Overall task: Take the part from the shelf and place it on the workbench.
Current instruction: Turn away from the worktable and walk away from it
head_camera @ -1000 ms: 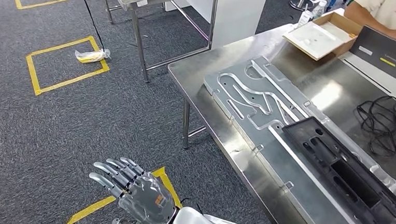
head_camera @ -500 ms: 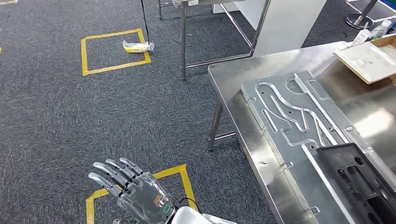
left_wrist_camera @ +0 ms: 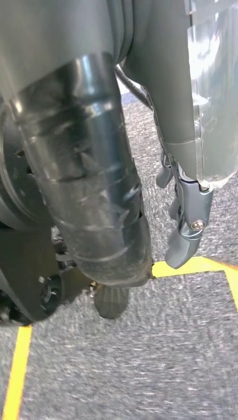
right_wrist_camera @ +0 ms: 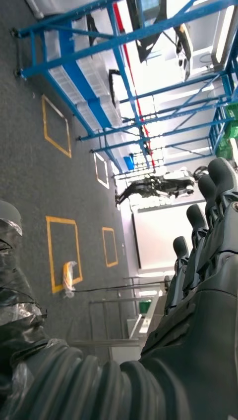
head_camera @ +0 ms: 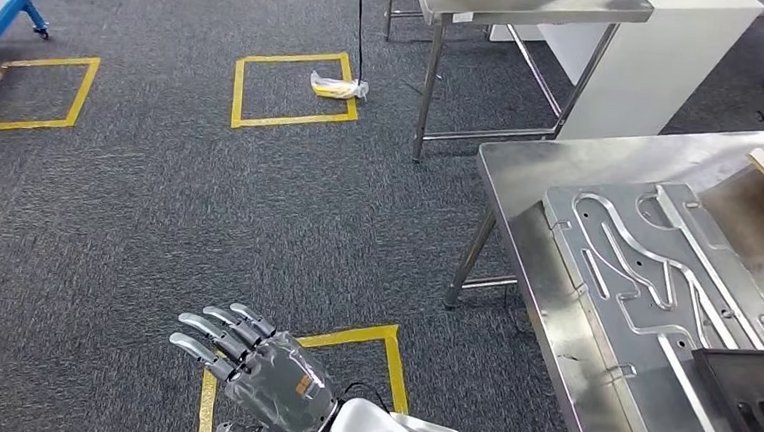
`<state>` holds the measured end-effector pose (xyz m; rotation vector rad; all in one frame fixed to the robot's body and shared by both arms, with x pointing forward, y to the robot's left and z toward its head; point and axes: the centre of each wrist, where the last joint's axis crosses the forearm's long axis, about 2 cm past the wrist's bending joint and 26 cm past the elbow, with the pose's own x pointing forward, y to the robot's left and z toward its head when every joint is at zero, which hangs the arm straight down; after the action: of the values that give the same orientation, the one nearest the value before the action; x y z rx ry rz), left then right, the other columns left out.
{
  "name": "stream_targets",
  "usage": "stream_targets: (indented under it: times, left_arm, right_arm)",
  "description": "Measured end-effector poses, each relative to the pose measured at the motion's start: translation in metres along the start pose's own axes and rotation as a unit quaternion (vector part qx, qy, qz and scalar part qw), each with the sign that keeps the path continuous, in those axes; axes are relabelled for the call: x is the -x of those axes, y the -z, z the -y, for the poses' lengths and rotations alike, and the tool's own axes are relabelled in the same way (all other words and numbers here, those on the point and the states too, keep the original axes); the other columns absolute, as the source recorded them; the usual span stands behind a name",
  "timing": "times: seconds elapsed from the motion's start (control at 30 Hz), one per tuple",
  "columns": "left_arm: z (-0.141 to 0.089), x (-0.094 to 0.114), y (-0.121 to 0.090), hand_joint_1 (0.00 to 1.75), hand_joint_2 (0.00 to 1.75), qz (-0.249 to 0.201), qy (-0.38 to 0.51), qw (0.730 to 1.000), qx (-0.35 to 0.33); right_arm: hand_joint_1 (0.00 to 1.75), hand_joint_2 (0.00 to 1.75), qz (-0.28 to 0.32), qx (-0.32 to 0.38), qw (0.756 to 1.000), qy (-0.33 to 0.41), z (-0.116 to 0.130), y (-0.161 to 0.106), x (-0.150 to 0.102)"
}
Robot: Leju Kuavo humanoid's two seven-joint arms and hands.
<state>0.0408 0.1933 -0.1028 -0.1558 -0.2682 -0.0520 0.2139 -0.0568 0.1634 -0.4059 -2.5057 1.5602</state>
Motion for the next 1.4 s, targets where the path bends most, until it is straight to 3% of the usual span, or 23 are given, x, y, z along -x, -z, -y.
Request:
stream_targets:
  times: [0.43, 0.8, 1.4]
  left_arm:
    - [-0.002, 0.006, -0.001, 0.0, 0.0, -0.004, 0.014, 1.0, -0.021]
    - [-0.005, 0.004, -0.001, 0.0, 0.0, 0.021, 0.042, 0.998, -0.053]
    - [-0.002, 0.003, -0.001, 0.0, 0.0, 0.009, 0.03, 0.999, -0.021]
  right_arm:
    - [0.0, 1.75, 0.0, -0.001, 1.0, 0.0, 0.001, -0.002, 0.001]
    - [0.0, 1.75, -0.004, -0.007, 1.0, -0.004, 0.006, -0.007, 0.003]
    - [0.0, 1.75, -0.001, -0.01, 1.0, -0.01, 0.011, -0.01, 0.007]
